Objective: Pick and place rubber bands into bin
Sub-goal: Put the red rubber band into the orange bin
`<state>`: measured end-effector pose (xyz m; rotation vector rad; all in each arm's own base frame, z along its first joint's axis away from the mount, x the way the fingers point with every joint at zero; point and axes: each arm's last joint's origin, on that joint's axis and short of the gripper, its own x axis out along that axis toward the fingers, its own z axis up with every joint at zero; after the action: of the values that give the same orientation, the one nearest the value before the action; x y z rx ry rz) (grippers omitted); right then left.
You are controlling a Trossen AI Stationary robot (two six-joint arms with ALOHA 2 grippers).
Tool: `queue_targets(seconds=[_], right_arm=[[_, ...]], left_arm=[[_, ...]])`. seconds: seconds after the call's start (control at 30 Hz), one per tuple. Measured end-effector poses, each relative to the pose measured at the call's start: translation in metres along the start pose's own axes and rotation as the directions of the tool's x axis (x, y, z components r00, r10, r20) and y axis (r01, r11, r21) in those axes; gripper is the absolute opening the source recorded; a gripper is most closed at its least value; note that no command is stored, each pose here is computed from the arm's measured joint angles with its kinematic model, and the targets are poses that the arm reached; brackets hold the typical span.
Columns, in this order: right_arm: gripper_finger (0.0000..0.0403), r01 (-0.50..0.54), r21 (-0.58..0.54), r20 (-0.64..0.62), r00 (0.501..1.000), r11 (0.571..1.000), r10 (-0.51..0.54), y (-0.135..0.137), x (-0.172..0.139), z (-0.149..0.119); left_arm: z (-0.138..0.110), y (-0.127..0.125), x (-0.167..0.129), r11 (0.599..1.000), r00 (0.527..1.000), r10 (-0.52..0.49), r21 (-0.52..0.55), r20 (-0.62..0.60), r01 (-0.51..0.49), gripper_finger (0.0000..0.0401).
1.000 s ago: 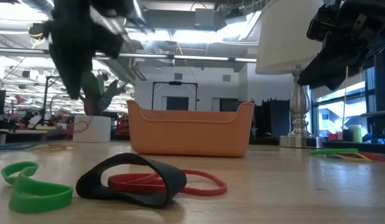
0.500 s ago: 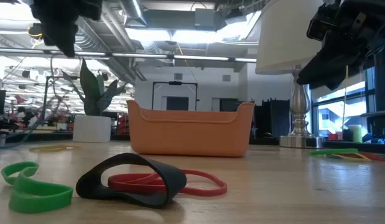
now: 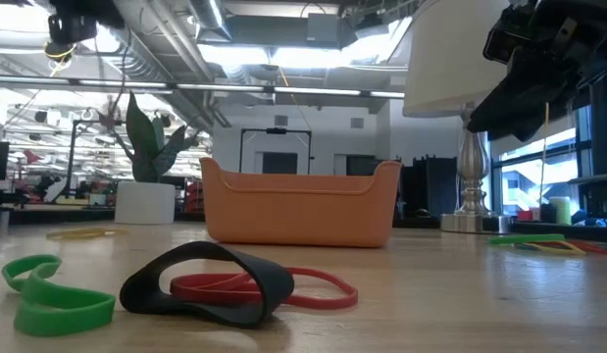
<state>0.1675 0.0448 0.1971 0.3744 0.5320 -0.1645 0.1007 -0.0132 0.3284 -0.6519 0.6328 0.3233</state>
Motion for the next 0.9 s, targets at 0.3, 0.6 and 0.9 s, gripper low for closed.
queue_targets(seconds=[0.3,0.6,0.9], right_arm=[[0.0088,0.0,0.0,0.0,1.0,1.0,0.0,0.0,0.0,0.0],[0.0088,0.029,-0.004,0.023,0.999,1.0,-0.029,-0.001,0.0,0.001],[0.0088,0.029,-0.005,0.026,0.999,1.0,-0.029,-0.001,0.0,0.001]], left_arm=[[-0.017,0.012,0.008,0.972,0.962,0.135,-0.159,-0.239,-0.176,0.0002],[-0.019,0.001,0.031,0.988,0.959,0.119,-0.059,-0.259,-0.139,0.0003],[0.009,-0.035,0.058,0.98,0.997,-0.063,0.193,0.034,0.055,0.0003]])
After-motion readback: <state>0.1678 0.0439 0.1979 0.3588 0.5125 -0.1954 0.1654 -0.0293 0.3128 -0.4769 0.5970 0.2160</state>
